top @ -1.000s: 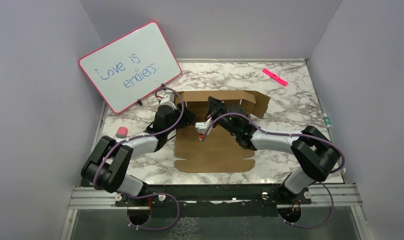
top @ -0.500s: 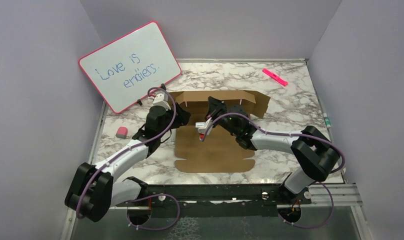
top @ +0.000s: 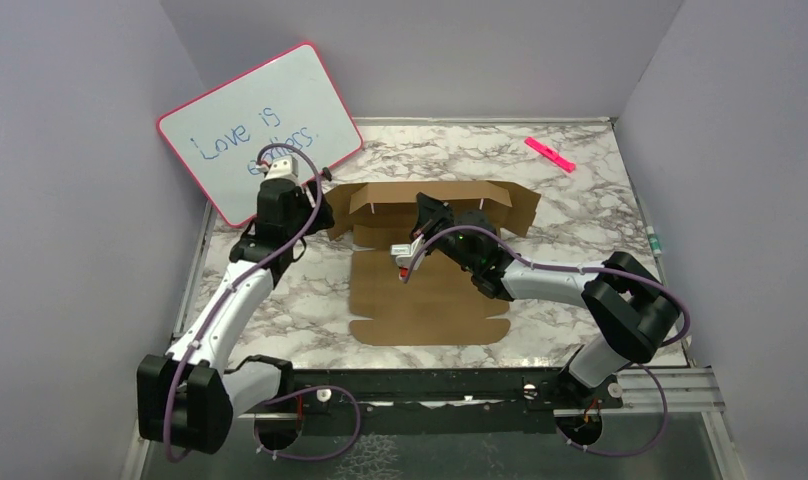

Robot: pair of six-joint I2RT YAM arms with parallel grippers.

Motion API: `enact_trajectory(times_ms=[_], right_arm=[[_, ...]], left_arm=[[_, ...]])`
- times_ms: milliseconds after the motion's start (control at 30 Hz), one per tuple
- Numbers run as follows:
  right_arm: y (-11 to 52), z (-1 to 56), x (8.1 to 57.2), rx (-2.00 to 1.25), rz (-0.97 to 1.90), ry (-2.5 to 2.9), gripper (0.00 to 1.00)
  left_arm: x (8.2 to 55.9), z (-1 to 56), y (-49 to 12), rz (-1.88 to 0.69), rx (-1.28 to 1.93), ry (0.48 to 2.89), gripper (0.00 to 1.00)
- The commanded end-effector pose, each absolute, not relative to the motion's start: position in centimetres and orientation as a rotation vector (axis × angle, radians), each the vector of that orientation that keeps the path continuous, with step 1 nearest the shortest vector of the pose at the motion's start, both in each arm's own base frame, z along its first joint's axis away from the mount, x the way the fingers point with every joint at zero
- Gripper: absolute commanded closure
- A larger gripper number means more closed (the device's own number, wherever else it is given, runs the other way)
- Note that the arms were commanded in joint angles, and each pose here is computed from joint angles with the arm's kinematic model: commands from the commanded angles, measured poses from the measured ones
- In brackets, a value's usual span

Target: Fold the paper box

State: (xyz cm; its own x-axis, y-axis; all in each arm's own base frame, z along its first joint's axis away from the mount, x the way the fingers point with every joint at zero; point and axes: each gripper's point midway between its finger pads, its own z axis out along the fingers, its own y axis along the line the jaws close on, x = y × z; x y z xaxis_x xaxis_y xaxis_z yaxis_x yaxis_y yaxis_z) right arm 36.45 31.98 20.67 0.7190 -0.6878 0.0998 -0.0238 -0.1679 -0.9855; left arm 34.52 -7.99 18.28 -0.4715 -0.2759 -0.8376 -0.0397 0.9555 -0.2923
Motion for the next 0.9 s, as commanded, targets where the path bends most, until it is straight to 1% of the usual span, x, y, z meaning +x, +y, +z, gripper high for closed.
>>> enact_trajectory(times_ms=[0, 167, 267, 433, 567, 700, 800, 867], right_arm=[[32.5, 21.4, 36.4, -1.640, -0.646, 0.574, 0.99], [32.5, 21.3, 36.3, -1.642, -0.642, 0.573, 0.99], [32.5, 21.4, 36.3, -1.640, -0.642, 0.573, 0.99], [32.6, 21.5, 36.4, -1.639, -0.643, 0.573, 0.99], [32.6, 21.6, 36.4, -1.630, -0.642, 0.571, 0.99], [32.6, 21.9, 36.5, -1.625, -0.645, 0.572, 0.99], [32.6, 22.0, 36.6, -1.618, -0.651, 0.575, 0.99], [32.5, 22.0, 36.6, -1.613, -0.654, 0.574, 0.99]], left_arm=[[34.6, 16.3, -7.1, -0.273, -0.068, 2.172, 0.27], [36.5, 16.2, -7.8, -0.320, 0.065, 2.186, 0.28], [37.4, 15.8, -8.1, -0.327, 0.130, 2.193, 0.31], [37.9, 15.9, -9.7, -0.412, 0.214, 2.186, 0.46], [37.5, 16.4, -10.7, -0.477, 0.275, 2.164, 0.64], [36.9, 17.0, -10.7, -0.478, 0.284, 2.142, 0.78], [36.3, 17.4, -10.8, -0.489, 0.277, 2.130, 0.86], [35.8, 17.6, -11.0, -0.510, 0.264, 2.128, 0.89]])
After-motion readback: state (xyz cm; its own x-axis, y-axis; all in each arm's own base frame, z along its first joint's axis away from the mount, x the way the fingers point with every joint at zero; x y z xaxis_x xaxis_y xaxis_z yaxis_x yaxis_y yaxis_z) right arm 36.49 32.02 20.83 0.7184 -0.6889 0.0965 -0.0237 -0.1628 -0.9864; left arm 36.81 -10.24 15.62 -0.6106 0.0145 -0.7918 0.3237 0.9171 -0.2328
